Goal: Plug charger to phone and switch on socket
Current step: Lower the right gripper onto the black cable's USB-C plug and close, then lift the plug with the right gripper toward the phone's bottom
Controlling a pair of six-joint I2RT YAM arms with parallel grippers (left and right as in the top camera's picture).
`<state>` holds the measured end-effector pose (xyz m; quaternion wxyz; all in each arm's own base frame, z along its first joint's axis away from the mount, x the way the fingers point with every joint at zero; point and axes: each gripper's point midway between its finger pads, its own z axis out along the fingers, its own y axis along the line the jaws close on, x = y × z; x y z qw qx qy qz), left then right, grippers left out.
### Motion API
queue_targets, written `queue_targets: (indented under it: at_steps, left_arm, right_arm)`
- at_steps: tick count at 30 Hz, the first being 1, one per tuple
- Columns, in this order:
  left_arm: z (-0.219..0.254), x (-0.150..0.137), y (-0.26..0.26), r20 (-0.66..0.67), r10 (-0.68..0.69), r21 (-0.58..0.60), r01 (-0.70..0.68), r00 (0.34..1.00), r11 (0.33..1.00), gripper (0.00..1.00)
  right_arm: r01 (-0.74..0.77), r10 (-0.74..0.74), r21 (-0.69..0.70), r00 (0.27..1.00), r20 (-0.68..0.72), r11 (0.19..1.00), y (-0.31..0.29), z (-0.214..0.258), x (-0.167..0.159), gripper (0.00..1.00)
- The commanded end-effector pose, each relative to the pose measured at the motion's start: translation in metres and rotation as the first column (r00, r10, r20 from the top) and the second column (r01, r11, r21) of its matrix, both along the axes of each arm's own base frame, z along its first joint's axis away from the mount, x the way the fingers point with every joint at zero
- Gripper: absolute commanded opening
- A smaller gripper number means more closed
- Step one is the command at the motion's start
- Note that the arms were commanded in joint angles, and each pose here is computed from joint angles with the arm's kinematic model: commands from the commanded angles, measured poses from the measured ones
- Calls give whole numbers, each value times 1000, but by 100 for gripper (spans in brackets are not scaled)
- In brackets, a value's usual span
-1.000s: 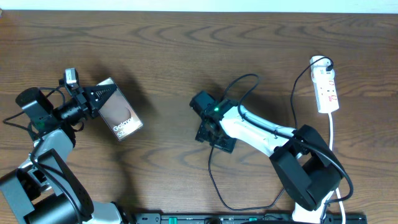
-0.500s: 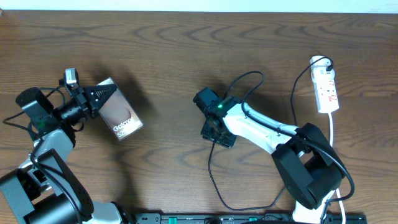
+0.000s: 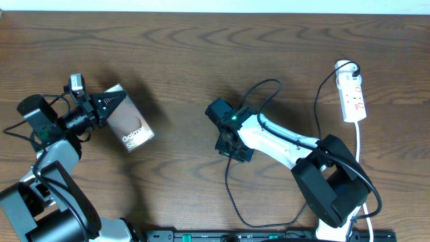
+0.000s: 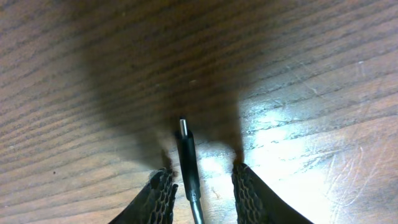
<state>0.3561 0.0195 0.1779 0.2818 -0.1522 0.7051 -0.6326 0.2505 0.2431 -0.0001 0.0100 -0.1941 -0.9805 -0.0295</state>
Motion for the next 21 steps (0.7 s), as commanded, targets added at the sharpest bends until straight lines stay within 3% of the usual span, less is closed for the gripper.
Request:
queue_targets:
  at_steps: [1, 21]
  left_arm:
    - [8, -5, -2, 36, -24, 7, 24, 999, 1000, 7]
    - [8, -5, -2, 36, -24, 7, 24, 999, 1000, 8]
  right_arm:
    - [12, -12, -17, 1000, 22, 1000, 1, 1, 5, 27]
    - [16, -15, -33, 999, 32, 999, -2, 1, 7, 1]
